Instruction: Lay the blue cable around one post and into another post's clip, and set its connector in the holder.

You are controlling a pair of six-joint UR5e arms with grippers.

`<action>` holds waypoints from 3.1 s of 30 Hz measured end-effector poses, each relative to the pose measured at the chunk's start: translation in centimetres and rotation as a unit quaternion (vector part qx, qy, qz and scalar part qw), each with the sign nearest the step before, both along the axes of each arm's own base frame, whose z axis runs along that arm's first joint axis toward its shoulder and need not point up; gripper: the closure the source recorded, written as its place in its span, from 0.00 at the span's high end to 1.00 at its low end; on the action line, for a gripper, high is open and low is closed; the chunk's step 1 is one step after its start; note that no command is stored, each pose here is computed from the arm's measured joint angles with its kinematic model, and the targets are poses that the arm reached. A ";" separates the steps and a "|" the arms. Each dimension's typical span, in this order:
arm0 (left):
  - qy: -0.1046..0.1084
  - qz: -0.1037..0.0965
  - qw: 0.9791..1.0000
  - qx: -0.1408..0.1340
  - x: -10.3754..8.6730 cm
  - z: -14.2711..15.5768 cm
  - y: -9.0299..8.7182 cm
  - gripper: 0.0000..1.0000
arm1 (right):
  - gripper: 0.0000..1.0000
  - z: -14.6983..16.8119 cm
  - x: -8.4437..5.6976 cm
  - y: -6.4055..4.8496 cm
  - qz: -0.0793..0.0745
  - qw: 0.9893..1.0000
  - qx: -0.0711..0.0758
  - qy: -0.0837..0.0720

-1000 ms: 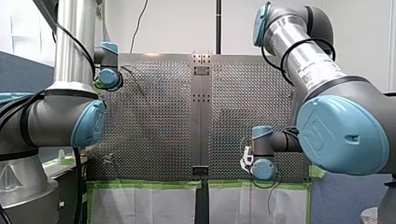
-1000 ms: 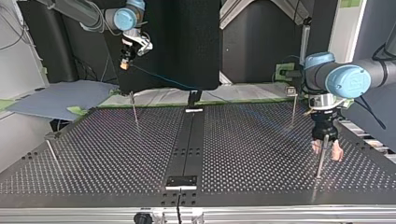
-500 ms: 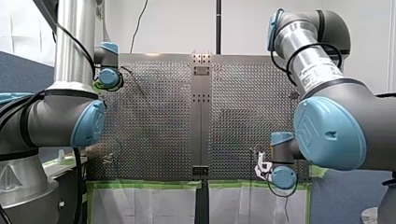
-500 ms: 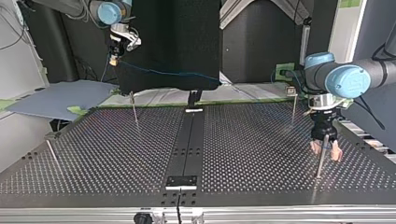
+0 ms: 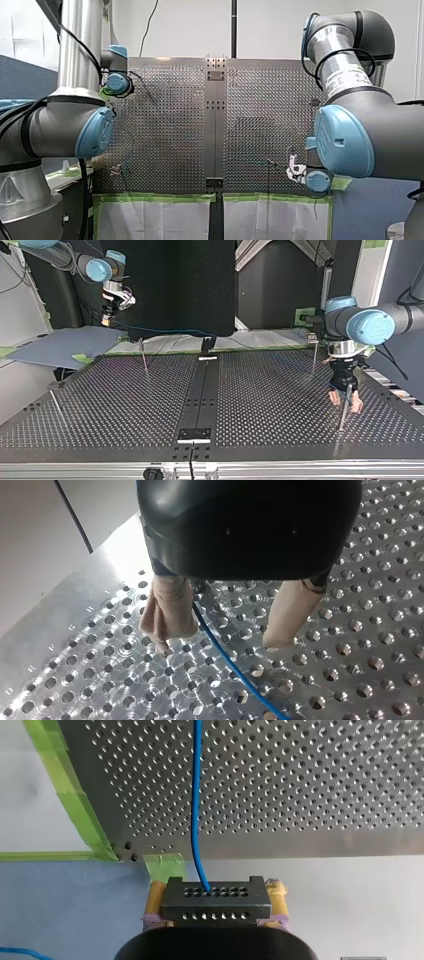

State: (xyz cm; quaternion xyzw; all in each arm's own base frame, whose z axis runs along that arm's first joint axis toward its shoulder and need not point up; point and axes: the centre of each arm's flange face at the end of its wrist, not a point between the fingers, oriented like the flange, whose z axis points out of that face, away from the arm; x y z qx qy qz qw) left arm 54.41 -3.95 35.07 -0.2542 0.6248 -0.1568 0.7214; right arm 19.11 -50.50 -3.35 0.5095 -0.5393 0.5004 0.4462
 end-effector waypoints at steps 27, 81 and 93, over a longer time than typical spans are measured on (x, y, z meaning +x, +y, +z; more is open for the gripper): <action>0.007 0.023 1.000 -0.007 -0.2 -0.2 0.6 1.00 | 0.00 0.0 -6.3 -2.9 0.021 1.000 -0.003 0.015; -0.008 0.018 0.996 -0.087 -0.6 -1.1 1.0 1.00 | 0.00 -2.9 -5.3 -5.2 0.092 0.995 -0.028 0.000; -0.027 0.021 0.988 -0.148 -1.7 0.0 1.3 1.00 | 0.00 -2.9 -5.3 -5.4 0.092 0.995 -0.026 -0.001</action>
